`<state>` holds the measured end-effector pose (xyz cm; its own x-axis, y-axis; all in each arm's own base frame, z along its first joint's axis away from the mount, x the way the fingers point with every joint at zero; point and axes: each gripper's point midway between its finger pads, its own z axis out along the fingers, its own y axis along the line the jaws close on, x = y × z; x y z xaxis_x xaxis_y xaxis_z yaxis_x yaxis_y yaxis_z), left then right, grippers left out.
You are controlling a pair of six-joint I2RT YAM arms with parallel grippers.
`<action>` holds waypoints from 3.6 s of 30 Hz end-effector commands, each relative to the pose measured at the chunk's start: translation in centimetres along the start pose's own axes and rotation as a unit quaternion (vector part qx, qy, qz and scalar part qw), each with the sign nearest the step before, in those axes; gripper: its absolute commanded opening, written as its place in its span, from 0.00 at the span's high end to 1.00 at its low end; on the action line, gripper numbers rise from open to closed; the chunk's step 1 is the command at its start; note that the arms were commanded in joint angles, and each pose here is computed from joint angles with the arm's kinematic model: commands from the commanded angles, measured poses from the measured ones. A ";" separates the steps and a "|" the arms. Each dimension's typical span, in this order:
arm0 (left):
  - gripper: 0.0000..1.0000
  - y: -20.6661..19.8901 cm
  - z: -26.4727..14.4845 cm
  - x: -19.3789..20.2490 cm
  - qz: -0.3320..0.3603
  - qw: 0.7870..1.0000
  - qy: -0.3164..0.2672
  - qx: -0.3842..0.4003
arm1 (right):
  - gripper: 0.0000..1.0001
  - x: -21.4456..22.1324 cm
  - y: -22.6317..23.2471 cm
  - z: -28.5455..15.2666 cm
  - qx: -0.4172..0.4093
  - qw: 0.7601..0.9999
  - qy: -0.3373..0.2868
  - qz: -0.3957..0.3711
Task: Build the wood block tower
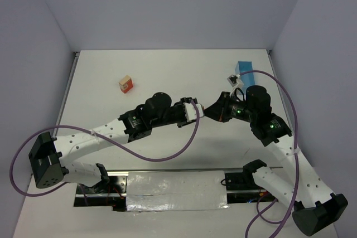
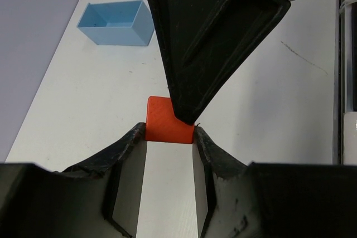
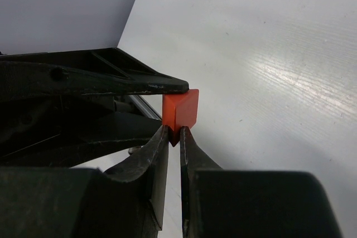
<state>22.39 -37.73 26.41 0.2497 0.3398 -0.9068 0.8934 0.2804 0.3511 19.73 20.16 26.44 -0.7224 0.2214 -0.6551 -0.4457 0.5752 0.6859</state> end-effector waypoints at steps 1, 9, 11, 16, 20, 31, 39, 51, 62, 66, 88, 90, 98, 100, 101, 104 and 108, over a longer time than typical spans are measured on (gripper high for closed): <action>0.72 0.1 0.2 -1.6 0.000 1.000 -0.021 0.001 | 0.96 -0.7 1.2 -0.4 -0.025 0.999 -0.015 -0.019; 0.88 0.3 -0.2 -2.4 0.002 1.000 -0.028 0.002 | 0.96 -0.4 0.5 0.0 -0.016 1.000 -0.011 -0.016; 0.99 0.5 -0.2 -2.5 -0.001 1.000 -0.026 -0.002 | 0.89 -0.5 0.5 -0.1 -0.016 1.000 -0.015 -0.014; 1.00 0.7 0.4 -1.1 -0.021 1.000 0.007 0.001 | 0.36 -1.1 -0.2 -0.3 0.009 0.999 -0.035 -0.009; 1.00 2.0 0.6 0.6 -0.050 0.998 0.047 0.002 | 0.26 -2.0 -2.2 -0.7 0.052 0.998 -0.047 0.005; 1.00 17.3 -6.7 12.3 -0.181 0.931 0.270 -0.167 | 0.26 -3.3 -5.5 -3.4 0.124 0.986 -0.115 0.011; 1.00 27.5 -13.8 17.9 -0.242 0.876 0.351 -0.227 | 0.26 -1.0 -6.0 -2.7 0.101 0.990 -0.098 0.005; 1.00 29.5 -20.1 25.9 -0.256 0.824 0.435 -0.257 | 0.26 3.4 -10.6 -0.8 0.142 0.989 -0.043 -0.002; 1.00 28.2 -18.5 26.5 -0.234 0.855 0.418 -0.197 | 0.26 4.2 -11.1 -0.4 0.133 0.990 -0.039 -0.004; 0.97 28.8 -18.1 26.9 -0.241 0.851 0.424 -0.192 | 0.26 4.3 -11.2 -0.5 0.135 0.990 -0.039 -0.005; 0.83 28.2 -18.1 29.3 -0.228 0.827 0.476 -0.195 | 0.26 4.5 -11.1 -0.3 0.128 0.991 -0.037 -0.006; 0.82 28.2 -18.1 29.6 -0.227 0.825 0.479 -0.195 | 0.26 4.5 -11.2 -0.3 0.129 0.991 -0.037 -0.005; 0.79 28.2 -18.0 29.8 -0.227 0.824 0.481 -0.194 | 0.26 4.6 -11.1 -0.3 0.127 0.991 -0.036 -0.006; 0.78 28.1 -18.0 30.0 -0.228 0.824 0.482 -0.193 | 0.26 4.6 -11.1 -0.3 0.128 0.991 -0.036 -0.006; 0.78 28.1 -17.9 30.2 -0.229 0.823 0.483 -0.192 | 0.26 4.6 -11.1 -0.3 0.128 0.991 -0.036 -0.006; 0.77 28.1 -17.8 30.2 -0.230 0.823 0.483 -0.192 | 0.26 4.6 -11.1 -0.3 0.126 0.991 -0.037 -0.006; 0.74 27.9 -17.7 30.7 -0.233 0.821 0.485 -0.190 | 0.26 4.6 -11.1 -0.3 0.126 0.991 -0.038 -0.007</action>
<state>48.04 -3.59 12.55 -0.6734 0.6158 -0.4090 0.5790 0.7834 0.2262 20.83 14.26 15.10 -0.7075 0.2732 -0.6518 -0.2516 0.7644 0.5936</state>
